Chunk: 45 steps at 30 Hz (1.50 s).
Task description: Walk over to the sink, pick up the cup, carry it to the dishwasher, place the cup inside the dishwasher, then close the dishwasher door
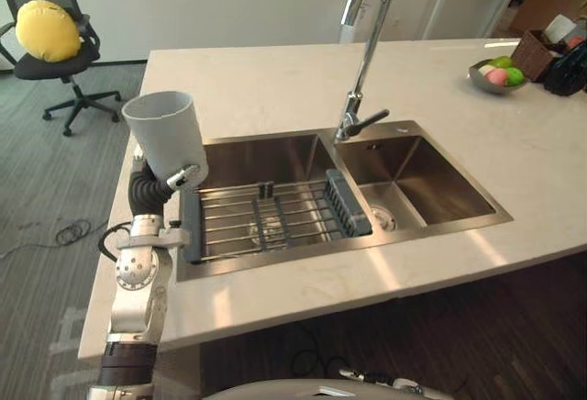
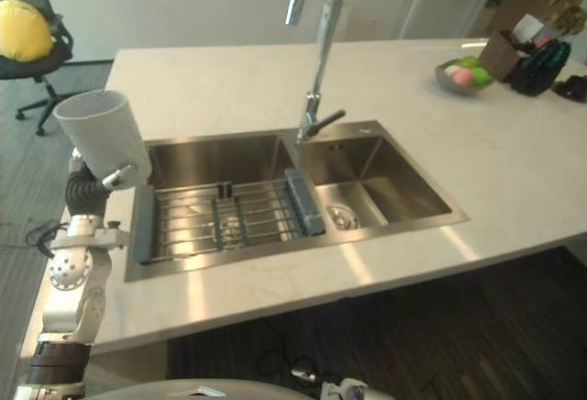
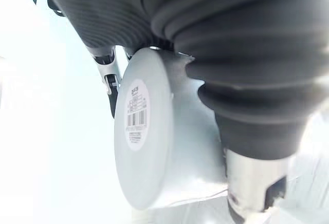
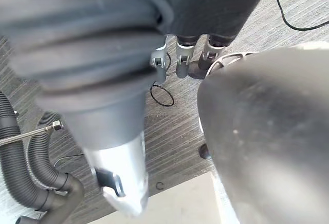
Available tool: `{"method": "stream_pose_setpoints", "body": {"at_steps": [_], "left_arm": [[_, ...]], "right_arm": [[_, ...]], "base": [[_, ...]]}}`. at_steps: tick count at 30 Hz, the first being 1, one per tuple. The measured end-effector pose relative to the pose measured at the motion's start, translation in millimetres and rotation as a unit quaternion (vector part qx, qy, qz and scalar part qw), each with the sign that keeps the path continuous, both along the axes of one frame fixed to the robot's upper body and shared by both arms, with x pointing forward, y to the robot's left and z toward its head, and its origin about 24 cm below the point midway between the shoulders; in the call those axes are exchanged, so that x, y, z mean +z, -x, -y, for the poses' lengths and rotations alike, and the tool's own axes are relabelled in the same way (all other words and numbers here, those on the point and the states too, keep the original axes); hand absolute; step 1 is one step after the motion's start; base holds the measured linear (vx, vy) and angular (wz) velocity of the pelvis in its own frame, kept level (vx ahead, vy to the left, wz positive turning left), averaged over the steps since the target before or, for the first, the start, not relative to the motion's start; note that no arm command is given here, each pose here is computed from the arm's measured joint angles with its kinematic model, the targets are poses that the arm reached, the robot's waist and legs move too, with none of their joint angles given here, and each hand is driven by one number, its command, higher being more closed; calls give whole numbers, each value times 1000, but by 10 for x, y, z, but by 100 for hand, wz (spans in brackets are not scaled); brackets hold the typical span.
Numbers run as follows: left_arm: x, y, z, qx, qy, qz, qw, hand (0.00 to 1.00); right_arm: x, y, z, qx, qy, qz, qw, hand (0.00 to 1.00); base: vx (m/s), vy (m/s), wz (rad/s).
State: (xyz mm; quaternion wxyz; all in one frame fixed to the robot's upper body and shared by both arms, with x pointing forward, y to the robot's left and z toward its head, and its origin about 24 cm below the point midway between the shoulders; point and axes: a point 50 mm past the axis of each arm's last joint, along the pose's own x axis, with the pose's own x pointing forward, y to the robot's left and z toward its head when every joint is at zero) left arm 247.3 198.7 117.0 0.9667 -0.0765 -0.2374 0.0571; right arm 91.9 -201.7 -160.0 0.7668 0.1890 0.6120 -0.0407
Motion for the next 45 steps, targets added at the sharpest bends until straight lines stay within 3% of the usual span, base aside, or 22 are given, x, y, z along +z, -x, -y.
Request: {"method": "stream_pose_setpoints", "body": {"at_steps": [9,21,25,31,37,45], "left_arm": [[201,146,19,33,27,64,997,100],[263,265,-57,70,41,82,993,100],[157,325,-80,80,46,59,994,100],[59,271,233,21,105,40,993,100],[30,323,305,8,120,47,992,100],[89,341,269,67,75,46,994,100]], "right_arm": [[-14,70,6,-6,0,-6,1000,0],[-22,158,32,-12,4,-12,1000,0],[-19,300,81,-67,3,4,998,0],[-23,334,73,-163,-5,27,986,0],[-43,364,75,-236,-12,19,972,0],[-43,128,55,-112,0,1,994,0]], "base": [[-6,1,3],[-11,2,-1],[39,-10,-37],[-24,-35,9],[-45,-54,102],[-11,11,95]]}}
